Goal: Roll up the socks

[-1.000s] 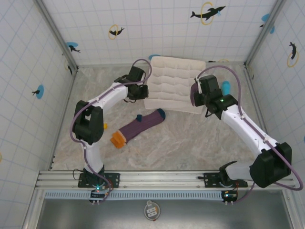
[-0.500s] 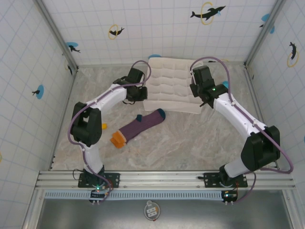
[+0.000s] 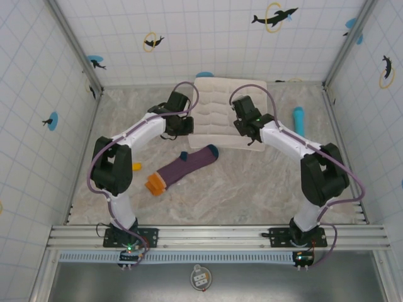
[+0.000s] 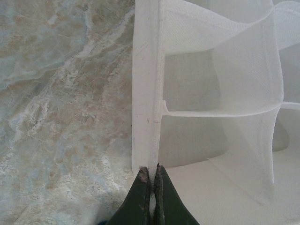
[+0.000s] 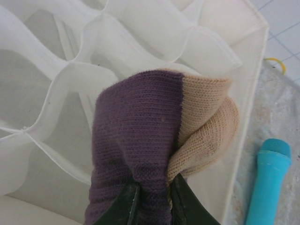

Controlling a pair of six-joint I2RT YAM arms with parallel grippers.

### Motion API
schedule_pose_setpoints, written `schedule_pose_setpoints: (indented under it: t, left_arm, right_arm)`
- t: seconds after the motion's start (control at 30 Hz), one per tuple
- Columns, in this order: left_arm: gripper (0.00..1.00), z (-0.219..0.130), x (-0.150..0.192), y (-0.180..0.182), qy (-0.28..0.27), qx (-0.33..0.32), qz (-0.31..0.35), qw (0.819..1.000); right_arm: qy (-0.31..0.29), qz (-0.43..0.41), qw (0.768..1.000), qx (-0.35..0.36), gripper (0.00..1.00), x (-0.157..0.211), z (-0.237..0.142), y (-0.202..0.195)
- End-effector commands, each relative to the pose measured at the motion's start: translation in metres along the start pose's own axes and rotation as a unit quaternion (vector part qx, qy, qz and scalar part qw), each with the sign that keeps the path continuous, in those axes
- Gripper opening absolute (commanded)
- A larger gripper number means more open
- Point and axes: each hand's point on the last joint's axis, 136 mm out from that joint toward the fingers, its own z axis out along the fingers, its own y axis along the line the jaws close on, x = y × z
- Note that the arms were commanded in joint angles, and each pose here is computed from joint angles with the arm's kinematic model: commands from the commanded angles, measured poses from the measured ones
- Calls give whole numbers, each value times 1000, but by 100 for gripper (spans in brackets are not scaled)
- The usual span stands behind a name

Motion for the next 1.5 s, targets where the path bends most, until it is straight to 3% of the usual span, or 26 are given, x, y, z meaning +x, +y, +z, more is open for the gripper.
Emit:
schedule_pose_setpoints:
  t: [0.0,0.53,0.93,1.47]
  left_arm:
    - [0,-7,10,1,11,-6,9,1000]
    - [0,0,13,0,12,-1,12,1000]
    - [0,3,9,0,15,-3,26,1000]
    - [0,5,10,3,18,-10,22,1000]
  right_arm:
    - [-39,23,999,0,0,-32,-7,0]
    - [30,1,991,-133,0,3,24,50]
    - [58,-7,985,-160,0,22,44,51]
    - [108,-14,969,-221,0,47,66,98]
